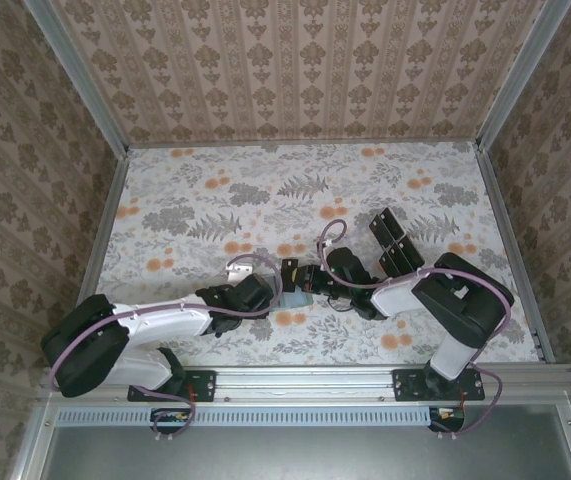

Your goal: Put the credit cards into the card holder

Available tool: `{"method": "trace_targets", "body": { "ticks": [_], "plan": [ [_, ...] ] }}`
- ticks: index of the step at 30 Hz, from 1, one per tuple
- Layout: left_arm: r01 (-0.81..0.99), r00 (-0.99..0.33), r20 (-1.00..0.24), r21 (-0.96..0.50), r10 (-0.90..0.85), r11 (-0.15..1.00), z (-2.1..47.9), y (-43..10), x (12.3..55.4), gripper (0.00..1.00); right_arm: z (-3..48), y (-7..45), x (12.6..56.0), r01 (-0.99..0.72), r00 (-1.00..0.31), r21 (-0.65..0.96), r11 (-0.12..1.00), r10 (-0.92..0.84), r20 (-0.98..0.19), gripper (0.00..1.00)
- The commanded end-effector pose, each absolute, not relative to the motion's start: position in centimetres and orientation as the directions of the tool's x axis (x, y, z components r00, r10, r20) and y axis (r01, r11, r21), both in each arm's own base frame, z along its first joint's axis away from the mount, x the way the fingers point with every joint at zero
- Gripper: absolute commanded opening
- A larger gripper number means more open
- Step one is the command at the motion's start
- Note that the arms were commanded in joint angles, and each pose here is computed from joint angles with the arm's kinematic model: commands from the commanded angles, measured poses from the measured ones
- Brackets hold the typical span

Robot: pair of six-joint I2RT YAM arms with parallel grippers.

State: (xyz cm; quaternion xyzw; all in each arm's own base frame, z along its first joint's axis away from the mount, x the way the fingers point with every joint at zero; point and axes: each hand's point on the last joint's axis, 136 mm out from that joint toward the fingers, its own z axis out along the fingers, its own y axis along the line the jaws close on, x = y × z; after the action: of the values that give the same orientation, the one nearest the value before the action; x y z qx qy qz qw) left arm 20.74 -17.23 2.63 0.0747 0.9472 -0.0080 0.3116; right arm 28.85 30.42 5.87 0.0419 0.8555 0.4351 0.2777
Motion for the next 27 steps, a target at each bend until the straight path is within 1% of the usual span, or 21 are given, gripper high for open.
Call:
{"method": "trace_targets", "body": {
  "ticks": [1, 9, 20, 27],
  "plan": [
    [0.148, -0.820, -0.545, 0.094, 0.175, 0.984, 1.3, -15.7, 19.5, 1.00, 7.0, 31.2, 29.8, -0.211, -0.828, 0.782, 0.586, 0.318, -0.462, 0.00],
    [0.145, -0.822, -0.543, 0.097, 0.174, 0.985, 1.2, -15.5, 19.4, 1.00, 7.0, 31.7, 29.5, -0.230, -0.839, 0.799, 0.556, 0.302, -0.451, 0.00],
    [0.142, -0.821, -0.545, 0.096, 0.171, 0.985, 1.4, -15.5, 19.5, 1.00, 7.8, 31.6, 29.0, -0.226, -0.840, 0.823, 0.520, 0.325, -0.436, 0.00],
    [0.142, -0.820, -0.546, 0.095, 0.171, 0.985, 1.5, -15.5, 19.5, 1.00, 7.2, 31.2, 28.6, -0.215, -0.846, 0.820, 0.530, 0.318, -0.427, 0.00]
  ]
}}
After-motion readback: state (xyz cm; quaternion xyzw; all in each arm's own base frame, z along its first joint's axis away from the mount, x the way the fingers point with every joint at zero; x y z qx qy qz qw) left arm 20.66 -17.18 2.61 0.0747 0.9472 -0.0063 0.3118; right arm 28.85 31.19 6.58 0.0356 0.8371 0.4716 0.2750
